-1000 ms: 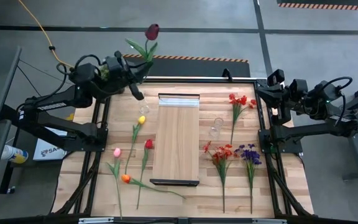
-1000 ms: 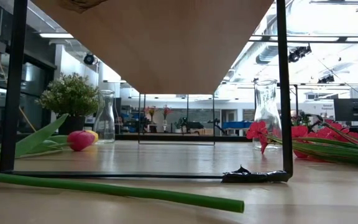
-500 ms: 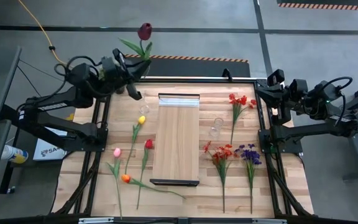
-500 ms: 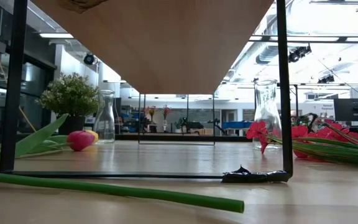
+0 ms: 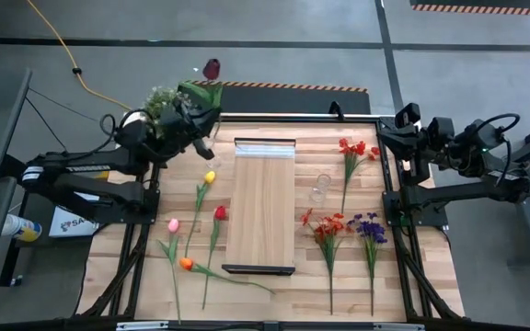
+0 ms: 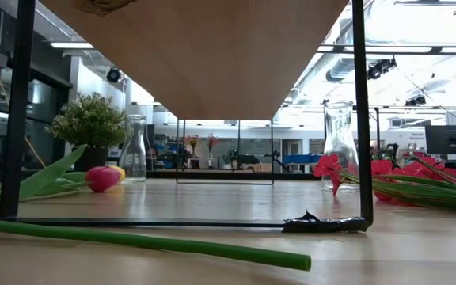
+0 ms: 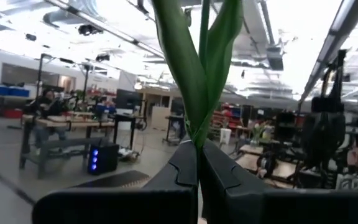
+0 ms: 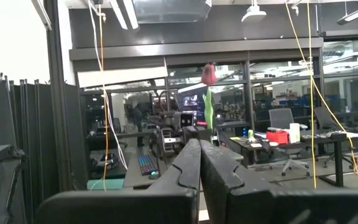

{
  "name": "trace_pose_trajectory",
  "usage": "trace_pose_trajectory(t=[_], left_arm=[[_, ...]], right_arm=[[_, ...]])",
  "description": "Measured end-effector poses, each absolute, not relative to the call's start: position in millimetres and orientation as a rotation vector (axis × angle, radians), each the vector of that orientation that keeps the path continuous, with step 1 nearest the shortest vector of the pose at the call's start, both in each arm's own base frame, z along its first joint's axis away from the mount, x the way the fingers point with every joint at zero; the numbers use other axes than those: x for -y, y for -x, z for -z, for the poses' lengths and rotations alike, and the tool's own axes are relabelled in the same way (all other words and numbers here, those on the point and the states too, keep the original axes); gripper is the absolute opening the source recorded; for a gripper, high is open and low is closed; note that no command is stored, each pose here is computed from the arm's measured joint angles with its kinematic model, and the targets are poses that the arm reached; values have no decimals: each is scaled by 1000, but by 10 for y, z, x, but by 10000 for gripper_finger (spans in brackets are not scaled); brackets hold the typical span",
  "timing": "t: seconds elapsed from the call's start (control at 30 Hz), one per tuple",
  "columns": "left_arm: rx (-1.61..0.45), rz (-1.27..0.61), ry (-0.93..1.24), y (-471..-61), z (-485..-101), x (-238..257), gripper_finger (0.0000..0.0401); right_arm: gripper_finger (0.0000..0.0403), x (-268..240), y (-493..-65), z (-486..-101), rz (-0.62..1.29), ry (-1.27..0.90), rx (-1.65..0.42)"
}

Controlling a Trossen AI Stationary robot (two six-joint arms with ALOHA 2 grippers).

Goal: Pick and place flowers into a vace then onto a shelf
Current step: Put the brown flower into the left vase

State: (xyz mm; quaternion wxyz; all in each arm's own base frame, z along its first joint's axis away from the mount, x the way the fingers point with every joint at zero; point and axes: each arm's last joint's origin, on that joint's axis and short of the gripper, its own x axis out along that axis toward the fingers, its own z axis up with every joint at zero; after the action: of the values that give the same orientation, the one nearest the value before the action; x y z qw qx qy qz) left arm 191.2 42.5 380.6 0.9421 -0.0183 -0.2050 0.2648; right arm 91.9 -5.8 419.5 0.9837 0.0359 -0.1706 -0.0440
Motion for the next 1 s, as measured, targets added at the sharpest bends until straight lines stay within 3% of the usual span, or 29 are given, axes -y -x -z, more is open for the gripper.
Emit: trace_pose_trajectory(t=[0.4, 1.0], left_arm=[[560, -616, 89, -1456, -3402, -374, 34], [605, -670, 115, -1482, -3174, -647, 34]], right_arm=[[0, 64, -940, -4189, 106, -75, 336], [0, 75, -1179, -4123, 111, -75, 260]])
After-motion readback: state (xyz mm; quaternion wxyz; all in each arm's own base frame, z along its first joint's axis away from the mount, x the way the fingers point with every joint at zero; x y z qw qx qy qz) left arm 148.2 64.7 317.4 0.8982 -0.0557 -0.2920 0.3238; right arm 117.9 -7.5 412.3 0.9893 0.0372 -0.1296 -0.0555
